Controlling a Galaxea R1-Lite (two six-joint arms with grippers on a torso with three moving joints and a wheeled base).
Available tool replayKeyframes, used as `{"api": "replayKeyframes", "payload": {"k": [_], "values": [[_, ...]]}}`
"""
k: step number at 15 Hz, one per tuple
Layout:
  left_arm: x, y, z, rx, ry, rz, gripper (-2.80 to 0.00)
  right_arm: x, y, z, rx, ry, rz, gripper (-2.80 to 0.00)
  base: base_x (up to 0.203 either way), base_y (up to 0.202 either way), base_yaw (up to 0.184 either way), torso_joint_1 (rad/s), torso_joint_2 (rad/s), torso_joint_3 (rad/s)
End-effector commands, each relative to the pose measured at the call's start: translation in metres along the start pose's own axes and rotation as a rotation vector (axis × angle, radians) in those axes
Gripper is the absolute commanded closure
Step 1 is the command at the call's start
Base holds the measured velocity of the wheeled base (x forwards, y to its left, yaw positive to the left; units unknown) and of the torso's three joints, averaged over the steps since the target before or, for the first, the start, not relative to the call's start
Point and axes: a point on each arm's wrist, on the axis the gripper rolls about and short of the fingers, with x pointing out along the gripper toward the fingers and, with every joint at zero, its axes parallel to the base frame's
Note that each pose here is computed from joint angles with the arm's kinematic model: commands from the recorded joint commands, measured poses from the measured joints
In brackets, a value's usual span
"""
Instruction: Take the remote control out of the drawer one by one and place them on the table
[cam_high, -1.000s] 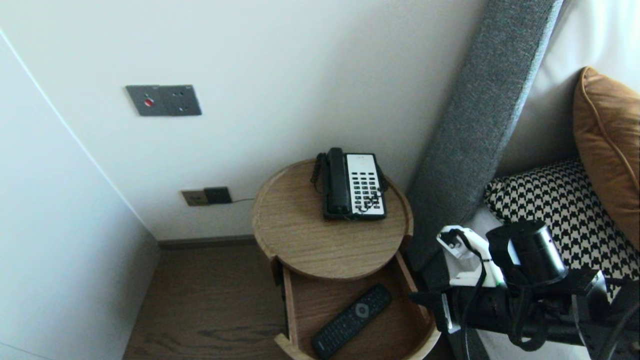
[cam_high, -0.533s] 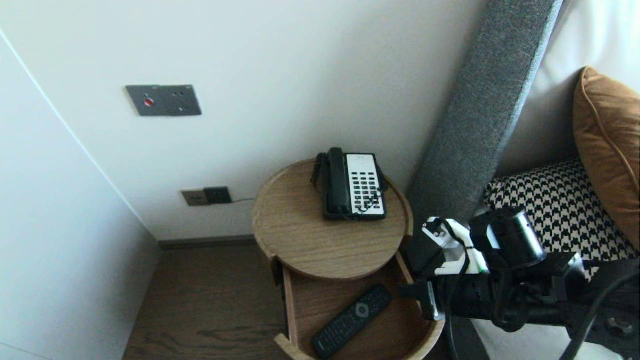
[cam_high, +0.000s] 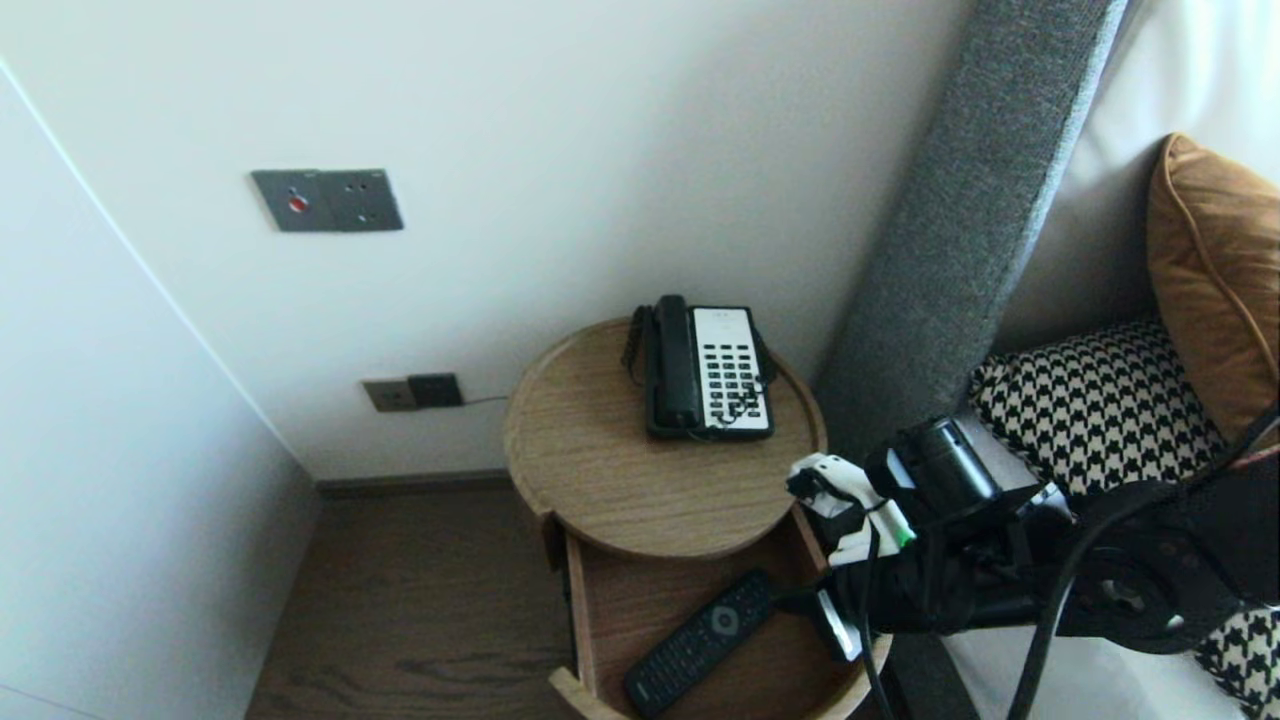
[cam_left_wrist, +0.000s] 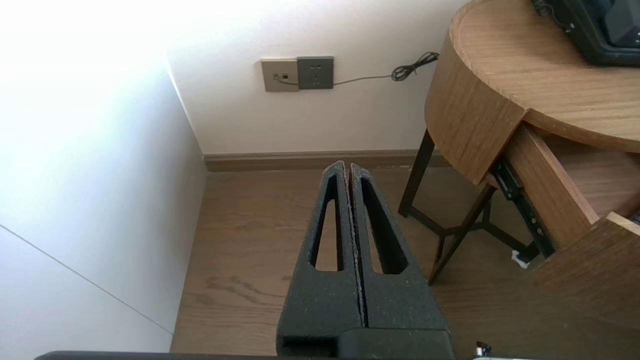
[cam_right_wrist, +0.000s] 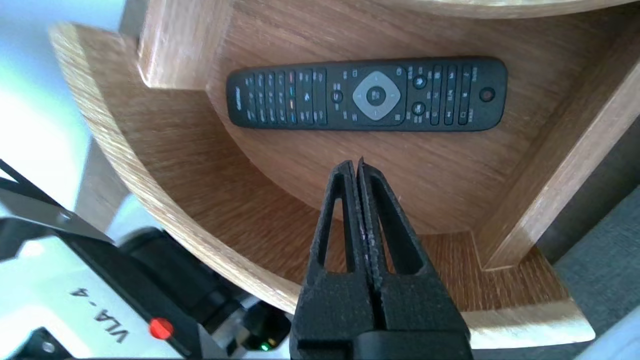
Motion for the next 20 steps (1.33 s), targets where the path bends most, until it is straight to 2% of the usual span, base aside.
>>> {"api": "replayKeyframes", "payload": {"k": [1, 5, 8, 10, 12, 15, 19, 20], "values": [[0.0, 0.0, 0.0, 0.0, -0.001, 0.001, 0.0, 0.009, 0.001, -0.002, -0.016, 0.029, 0.01, 0.0, 0.0, 0.0, 0.0, 0.0, 0.0, 0.0], [0.0, 0.0, 0.0, 0.0, -0.001, 0.001, 0.0, 0.017, 0.001, 0.01, -0.032, 0.032, 0.019, 0.0, 0.0, 0.0, 0.0, 0.0, 0.0, 0.0], [0.0, 0.0, 0.0, 0.0, -0.001, 0.001, 0.0, 0.006, 0.004, 0.012, 0.005, 0.181, 0.036, 0.0, 0.0, 0.0, 0.0, 0.0, 0.0, 0.0], [0.0, 0.0, 0.0, 0.0, -0.001, 0.001, 0.0, -0.003, 0.008, 0.016, 0.018, 0.181, 0.08, 0.0, 0.0, 0.0, 0.0, 0.0, 0.0, 0.0], [0.0, 0.0, 0.0, 0.0, -0.001, 0.001, 0.0, -0.004, 0.009, 0.013, 0.017, 0.188, 0.084, 0.0, 0.0, 0.0, 0.0, 0.0, 0.0, 0.0], [0.0, 0.0, 0.0, 0.0, -0.001, 0.001, 0.0, -0.001, 0.009, 0.01, -0.017, 0.199, 0.087, 0.0, 0.0, 0.0, 0.0, 0.0, 0.0, 0.0], [0.0, 0.0, 0.0, 0.0, -0.001, 0.0, 0.0, 0.01, 0.007, 0.018, -0.102, 0.195, 0.088, 0.0, 0.0, 0.0, 0.0, 0.0, 0.0, 0.0], [0.0, 0.0, 0.0, 0.0, -0.001, 0.001, 0.0, 0.013, 0.006, 0.018, -0.136, 0.198, 0.086, -2.8, 0.0, 0.0, 0.0, 0.0, 0.0, 0.0]]}}
